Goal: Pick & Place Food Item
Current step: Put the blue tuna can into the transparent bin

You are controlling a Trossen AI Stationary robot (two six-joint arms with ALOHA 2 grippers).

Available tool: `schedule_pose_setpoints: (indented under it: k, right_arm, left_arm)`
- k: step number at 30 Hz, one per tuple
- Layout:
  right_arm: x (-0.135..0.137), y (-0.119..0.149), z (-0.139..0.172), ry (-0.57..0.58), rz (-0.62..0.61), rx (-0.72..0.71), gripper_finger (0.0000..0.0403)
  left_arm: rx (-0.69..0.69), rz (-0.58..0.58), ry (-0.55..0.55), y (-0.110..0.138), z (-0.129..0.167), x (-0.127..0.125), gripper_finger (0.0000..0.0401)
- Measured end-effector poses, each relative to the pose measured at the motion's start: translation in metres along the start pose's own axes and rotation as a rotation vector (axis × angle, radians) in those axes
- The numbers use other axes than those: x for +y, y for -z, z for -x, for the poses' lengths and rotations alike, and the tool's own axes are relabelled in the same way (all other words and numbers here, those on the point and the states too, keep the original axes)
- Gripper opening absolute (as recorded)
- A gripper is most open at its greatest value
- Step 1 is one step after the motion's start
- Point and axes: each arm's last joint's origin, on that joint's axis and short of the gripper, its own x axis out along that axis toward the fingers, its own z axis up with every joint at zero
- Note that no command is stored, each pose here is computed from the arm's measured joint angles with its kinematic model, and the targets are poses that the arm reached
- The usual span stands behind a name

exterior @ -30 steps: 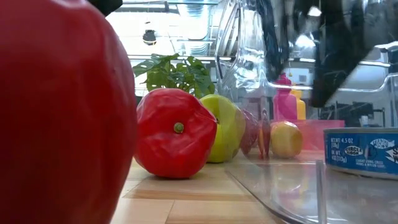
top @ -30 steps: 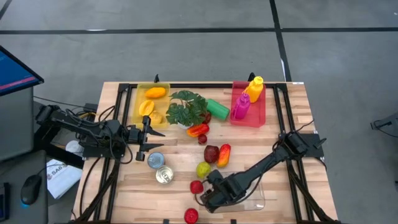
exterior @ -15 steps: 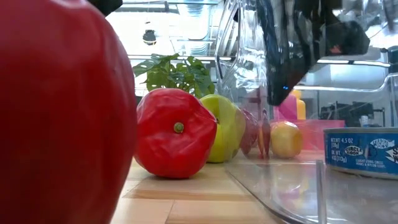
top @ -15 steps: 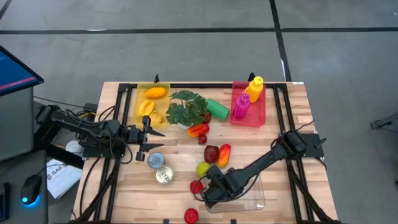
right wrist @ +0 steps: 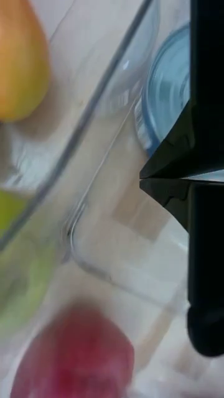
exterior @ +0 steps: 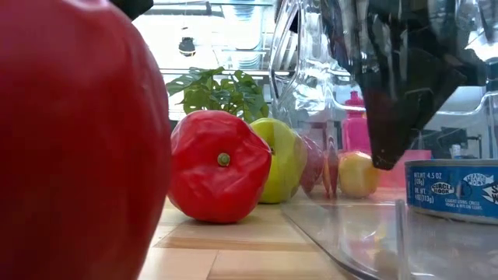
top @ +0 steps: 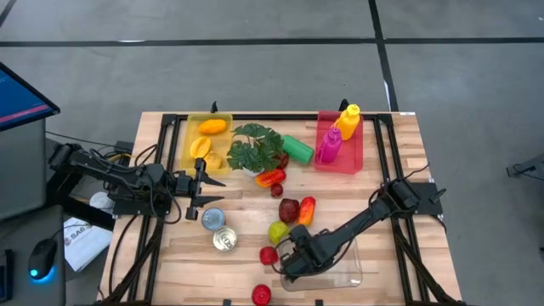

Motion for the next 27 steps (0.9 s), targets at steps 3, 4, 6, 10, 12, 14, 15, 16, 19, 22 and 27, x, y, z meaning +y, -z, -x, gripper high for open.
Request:
schedule_pose_setpoints:
  k: [3,4,6,10,12,14,15,16,19,22,27]
  right_arm:
    - [-0.003,0.0,0.0,0.027,-0.021,0.018,0.0001]
    - [-0.004,0.0,0.0,0.037,-0.029,0.02,0.0001]
    - [-0.005,0.001,0.0,0.049,-0.034,0.037,0.0001]
    - [-0.007,0.002,0.0,0.076,-0.032,0.081,0.0001]
    - [-0.008,0.003,0.0,0.086,-0.032,0.098,0.0001]
    - [-0.01,0.004,0.001,0.108,-0.041,0.101,0.0]
    - [-0.012,0.005,0.001,0.121,-0.046,0.106,0.0]
    - [-0.013,0.006,0.002,0.132,-0.049,0.115,0.0]
    - [-0.016,0.01,0.003,0.167,-0.066,0.146,0.0]
    - [-0.017,0.015,0.004,0.176,-0.07,0.153,0.0]
    - [-0.008,0.017,0.015,0.115,-0.06,0.143,0.0]
  left_arm:
    - [0.0,0.0,0.0,0.0,0.0,0.0,0.0153]
    - [0.0,0.0,0.0,0.0,0.0,0.0,0.0153]
    - [0.0,0.0,0.0,0.0,0.0,0.0,0.0153]
    - [0.0,0.0,0.0,0.0,0.0,0.0,0.0153]
    - [0.0,0.0,0.0,0.0,0.0,0.0,0.0153]
    - [0.0,0.0,0.0,0.0,0.0,0.0,0.0153]
    - [0.0,0.0,0.0,0.0,0.0,0.0,0.0153]
    - [0.0,0.0,0.0,0.0,0.0,0.0,0.0153]
    - [0.0,0.0,0.0,0.0,0.0,0.0,0.0153]
    - [0.0,0.0,0.0,0.0,0.0,0.0,0.0153]
    - [0.0,0.0,0.0,0.0,0.0,0.0,0.0153]
